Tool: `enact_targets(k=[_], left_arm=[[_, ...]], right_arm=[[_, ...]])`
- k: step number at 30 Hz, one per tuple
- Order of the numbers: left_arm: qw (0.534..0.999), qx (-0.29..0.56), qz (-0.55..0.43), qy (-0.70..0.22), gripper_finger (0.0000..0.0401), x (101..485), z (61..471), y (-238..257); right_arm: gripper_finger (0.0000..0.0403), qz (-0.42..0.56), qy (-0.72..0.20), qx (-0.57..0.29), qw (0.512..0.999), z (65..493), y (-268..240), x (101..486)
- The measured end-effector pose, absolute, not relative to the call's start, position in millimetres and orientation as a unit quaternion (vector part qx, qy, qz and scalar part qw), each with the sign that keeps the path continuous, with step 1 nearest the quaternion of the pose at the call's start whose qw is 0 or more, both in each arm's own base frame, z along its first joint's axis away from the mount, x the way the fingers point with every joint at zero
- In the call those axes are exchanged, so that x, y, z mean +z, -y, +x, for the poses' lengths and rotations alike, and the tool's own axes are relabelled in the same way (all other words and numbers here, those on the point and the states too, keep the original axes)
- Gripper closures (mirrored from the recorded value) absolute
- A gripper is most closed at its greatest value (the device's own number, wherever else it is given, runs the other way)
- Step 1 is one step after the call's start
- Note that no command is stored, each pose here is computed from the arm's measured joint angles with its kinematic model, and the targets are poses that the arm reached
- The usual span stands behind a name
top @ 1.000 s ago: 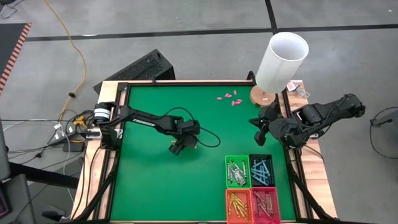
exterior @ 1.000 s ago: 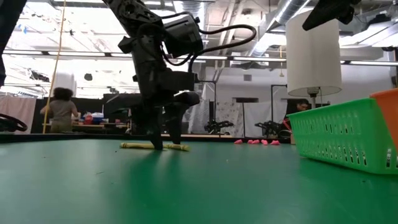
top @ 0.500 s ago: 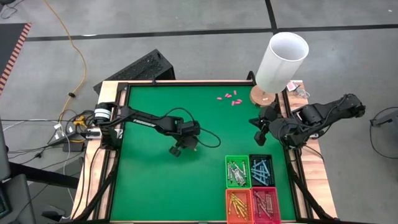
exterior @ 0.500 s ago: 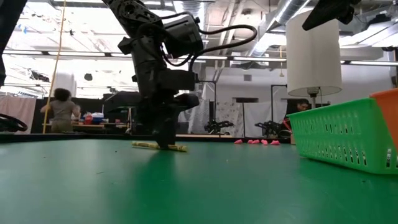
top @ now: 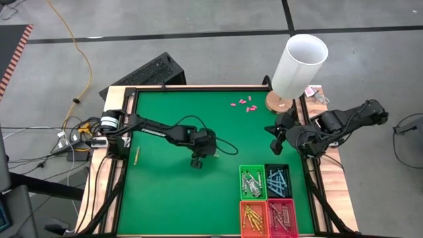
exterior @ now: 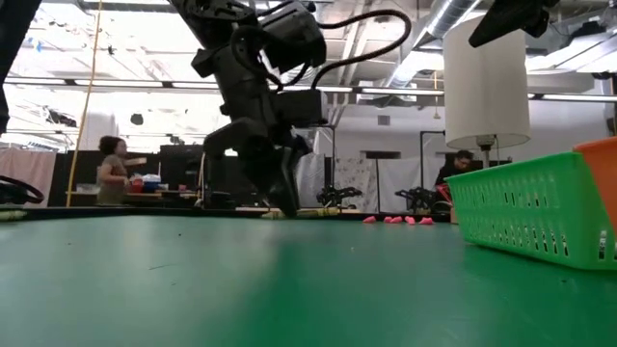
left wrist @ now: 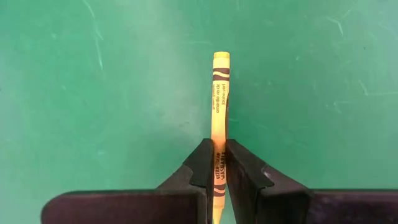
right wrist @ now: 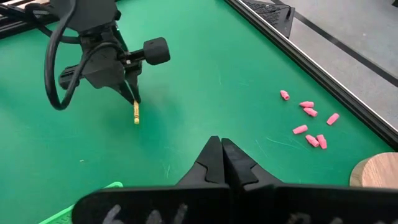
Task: Sort crayons
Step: Put the light green crayon into the orange bin
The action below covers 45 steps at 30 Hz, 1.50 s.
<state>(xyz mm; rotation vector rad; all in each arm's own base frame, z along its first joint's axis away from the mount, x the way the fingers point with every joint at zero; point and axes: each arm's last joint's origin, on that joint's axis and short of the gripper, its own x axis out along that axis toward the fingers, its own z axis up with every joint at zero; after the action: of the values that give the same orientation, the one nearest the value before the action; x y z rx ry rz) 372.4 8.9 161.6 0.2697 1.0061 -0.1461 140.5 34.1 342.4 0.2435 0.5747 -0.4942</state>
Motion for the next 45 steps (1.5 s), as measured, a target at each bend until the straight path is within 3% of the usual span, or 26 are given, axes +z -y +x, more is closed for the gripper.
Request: enact_targets(k=[10,15,25,34,40,45], left_arm=[[0.915,-0.074,0.093,-0.385,0.0383,186,393,24],[0.936,-0.121,0.151,-0.294,0.0383,207,404,68],[0.945,-0.126,0.243,-0.181,0.0383,224,398,134],[0.964,-0.127,0.212,-0.097,0.0383,239,400,144],[0.970,-0.126,0.194,-0.076,0.0393,243,401,146],[0.965,-0.151,0.198,-0.085,0.0401,237,424,161]], right_arm=[[0.0403,0.116,-0.280,-0.227,0.925,139,-38,343],[0.0403,0.112,-0.281,-0.216,0.928,137,-41,343],[0.0403,0.108,-0.270,-0.222,0.930,135,-41,344],[0.0403,0.103,-0.250,-0.247,0.931,133,-38,347],[0.0403,0.101,-0.243,-0.254,0.931,131,-37,348],[0.0403,0.105,-0.237,-0.254,0.932,128,-35,349]])
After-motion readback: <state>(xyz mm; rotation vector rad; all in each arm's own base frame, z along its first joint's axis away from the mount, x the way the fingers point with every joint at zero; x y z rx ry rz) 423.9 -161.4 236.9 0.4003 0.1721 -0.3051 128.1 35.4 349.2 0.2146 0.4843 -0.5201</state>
